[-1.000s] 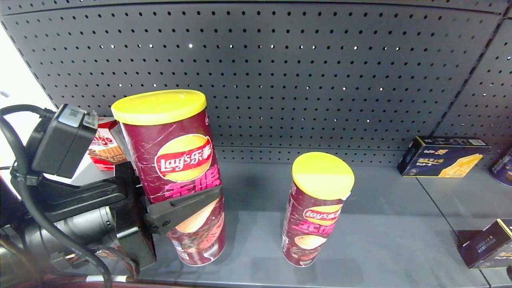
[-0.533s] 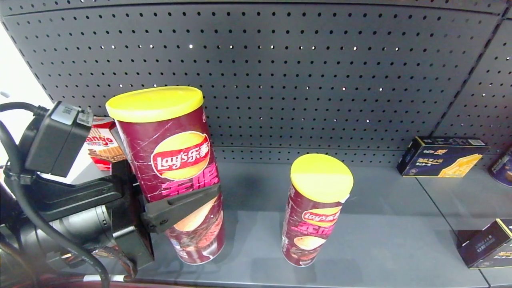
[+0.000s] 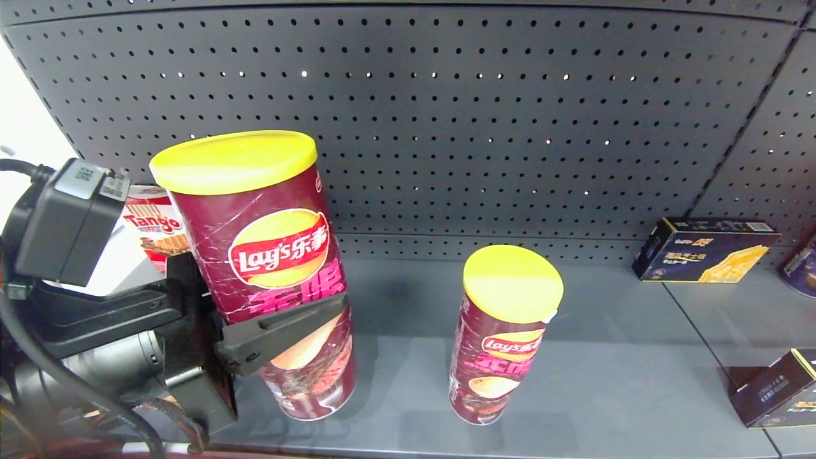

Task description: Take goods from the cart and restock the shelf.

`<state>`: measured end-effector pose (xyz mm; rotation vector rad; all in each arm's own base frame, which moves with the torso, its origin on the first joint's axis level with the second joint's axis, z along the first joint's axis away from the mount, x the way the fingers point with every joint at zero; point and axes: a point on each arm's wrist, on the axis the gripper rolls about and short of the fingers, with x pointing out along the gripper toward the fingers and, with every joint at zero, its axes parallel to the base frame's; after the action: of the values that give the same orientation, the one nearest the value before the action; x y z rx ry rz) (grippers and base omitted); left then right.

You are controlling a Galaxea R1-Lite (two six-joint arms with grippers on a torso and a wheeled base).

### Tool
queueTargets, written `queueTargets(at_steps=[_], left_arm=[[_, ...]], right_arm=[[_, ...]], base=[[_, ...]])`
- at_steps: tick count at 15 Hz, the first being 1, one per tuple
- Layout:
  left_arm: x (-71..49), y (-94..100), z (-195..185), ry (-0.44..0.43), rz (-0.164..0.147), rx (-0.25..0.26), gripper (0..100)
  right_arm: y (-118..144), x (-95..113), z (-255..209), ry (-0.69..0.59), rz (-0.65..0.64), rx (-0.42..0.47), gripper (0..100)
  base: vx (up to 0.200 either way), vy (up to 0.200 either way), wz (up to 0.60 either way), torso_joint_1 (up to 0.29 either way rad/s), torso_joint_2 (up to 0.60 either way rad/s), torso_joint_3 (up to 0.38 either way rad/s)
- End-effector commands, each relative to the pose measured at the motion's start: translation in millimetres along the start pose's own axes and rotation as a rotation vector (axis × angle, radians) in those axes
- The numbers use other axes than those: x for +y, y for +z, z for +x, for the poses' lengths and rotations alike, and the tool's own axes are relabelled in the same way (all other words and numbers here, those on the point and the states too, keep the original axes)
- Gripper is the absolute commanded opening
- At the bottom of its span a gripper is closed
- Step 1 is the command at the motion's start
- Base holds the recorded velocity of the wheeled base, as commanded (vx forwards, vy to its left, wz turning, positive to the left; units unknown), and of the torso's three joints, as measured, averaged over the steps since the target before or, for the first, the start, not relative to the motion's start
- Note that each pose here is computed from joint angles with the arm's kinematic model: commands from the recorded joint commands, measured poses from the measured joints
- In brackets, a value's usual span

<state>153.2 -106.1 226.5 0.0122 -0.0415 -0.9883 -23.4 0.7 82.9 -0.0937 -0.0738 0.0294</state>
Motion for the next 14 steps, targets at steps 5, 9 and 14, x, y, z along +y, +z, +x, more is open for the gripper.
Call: queueTargets(at_steps=[5,9,14], left_arm=[[-0.8,2.0,-2.0,-0.001,0.006,-0.009,0],[-0.3,3.2,-0.3,-0.005,0.008,-0.014,0],[1.7,7.8,1.2,0.003,0.009,-0.023,0]], right_arm=[[-1.7,-3.7,-0.1,-0.17,0.095,0.02,100],[-7.4,0.5,-0.2,-0.006,0.092,0.077,100],[-7.4,0.5,-0.1,-0.008,0.093,0.074,100]], base=[[0.0,0.0,0.0,0.0,0.0,0.0],[0.0,0.0,0.0,0.0,0.0,0.0],[0.0,0.0,0.0,0.0,0.0,0.0]])
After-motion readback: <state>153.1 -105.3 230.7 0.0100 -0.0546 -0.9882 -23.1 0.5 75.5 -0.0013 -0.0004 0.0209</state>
